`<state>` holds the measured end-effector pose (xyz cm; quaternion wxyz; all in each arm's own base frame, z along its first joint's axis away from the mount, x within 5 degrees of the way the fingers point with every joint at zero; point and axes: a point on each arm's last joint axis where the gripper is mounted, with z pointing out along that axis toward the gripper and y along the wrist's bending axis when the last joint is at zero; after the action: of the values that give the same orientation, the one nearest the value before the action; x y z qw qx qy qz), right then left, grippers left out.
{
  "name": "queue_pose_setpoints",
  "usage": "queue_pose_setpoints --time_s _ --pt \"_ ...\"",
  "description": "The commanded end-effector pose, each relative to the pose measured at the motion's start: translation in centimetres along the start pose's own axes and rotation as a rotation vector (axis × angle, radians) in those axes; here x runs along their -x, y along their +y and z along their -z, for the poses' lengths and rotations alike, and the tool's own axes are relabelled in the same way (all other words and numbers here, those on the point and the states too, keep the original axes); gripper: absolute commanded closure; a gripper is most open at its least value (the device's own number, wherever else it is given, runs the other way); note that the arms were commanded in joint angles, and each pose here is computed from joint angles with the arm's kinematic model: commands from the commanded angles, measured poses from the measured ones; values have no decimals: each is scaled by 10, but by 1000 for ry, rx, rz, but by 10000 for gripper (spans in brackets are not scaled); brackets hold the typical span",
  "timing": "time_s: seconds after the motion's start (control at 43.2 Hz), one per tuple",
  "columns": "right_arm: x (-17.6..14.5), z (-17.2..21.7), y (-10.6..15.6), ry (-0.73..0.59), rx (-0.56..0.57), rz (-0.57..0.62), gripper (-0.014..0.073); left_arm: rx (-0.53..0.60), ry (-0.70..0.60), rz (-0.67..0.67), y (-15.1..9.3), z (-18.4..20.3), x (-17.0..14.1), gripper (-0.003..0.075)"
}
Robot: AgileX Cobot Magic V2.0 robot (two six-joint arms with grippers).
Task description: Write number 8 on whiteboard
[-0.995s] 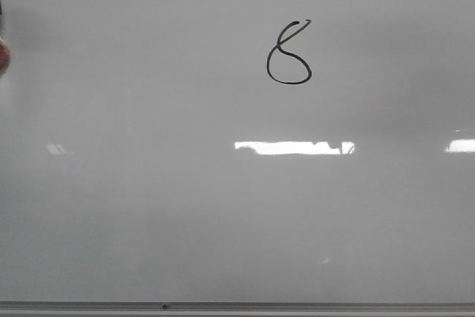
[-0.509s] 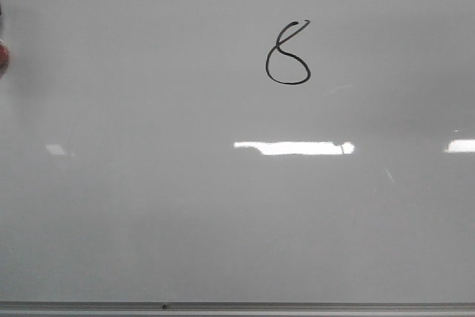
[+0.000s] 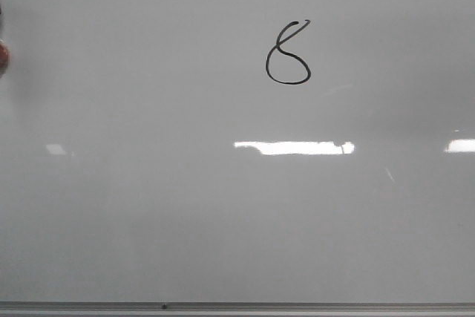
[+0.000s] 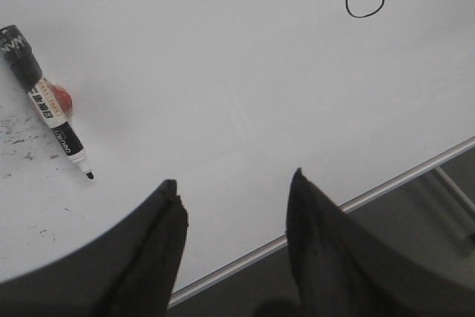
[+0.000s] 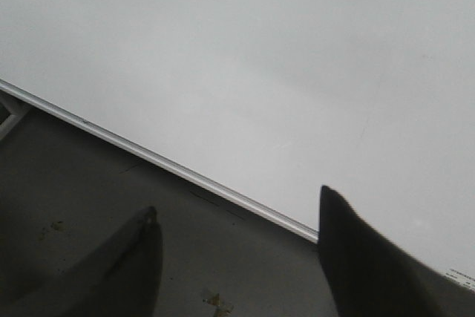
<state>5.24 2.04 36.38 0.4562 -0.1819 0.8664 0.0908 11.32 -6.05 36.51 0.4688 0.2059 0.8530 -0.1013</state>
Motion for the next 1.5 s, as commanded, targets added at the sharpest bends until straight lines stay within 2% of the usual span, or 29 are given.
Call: queue_pose_setpoints --time_s 0.0,0.139,0.185,0.278,0.416,0.509,1.226,1.411,1.481 --pt "10 4 -2 -71 -19 47 117 -13 -90 -2 -1 5 13 409" --pt "9 4 -2 -60 -20 49 121 -13 -90 -2 -1 5 13 410" --pt "9 4 -2 -58 -20 49 158 -13 -90 -2 -1 5 13 412" --pt "8 4 -2 -56 -20 49 312 -13 -90 -2 -1 5 13 465" --pt "8 4 -2 -56 -20 49 576 -14 -90 -1 -1 5 13 628" --pt "8 4 -2 -56 -20 49 697 -14 -90 -1 -1 5 13 727" --pt "9 4 -2 -59 -20 47 704 -16 -90 1 -1 5 12 741" --pt "9 4 -2 -59 -20 47 704 77 -138 67 13 19 9 741" --pt "9 4 -2 -59 -20 47 704 101 -211 97 17 26 5 741"
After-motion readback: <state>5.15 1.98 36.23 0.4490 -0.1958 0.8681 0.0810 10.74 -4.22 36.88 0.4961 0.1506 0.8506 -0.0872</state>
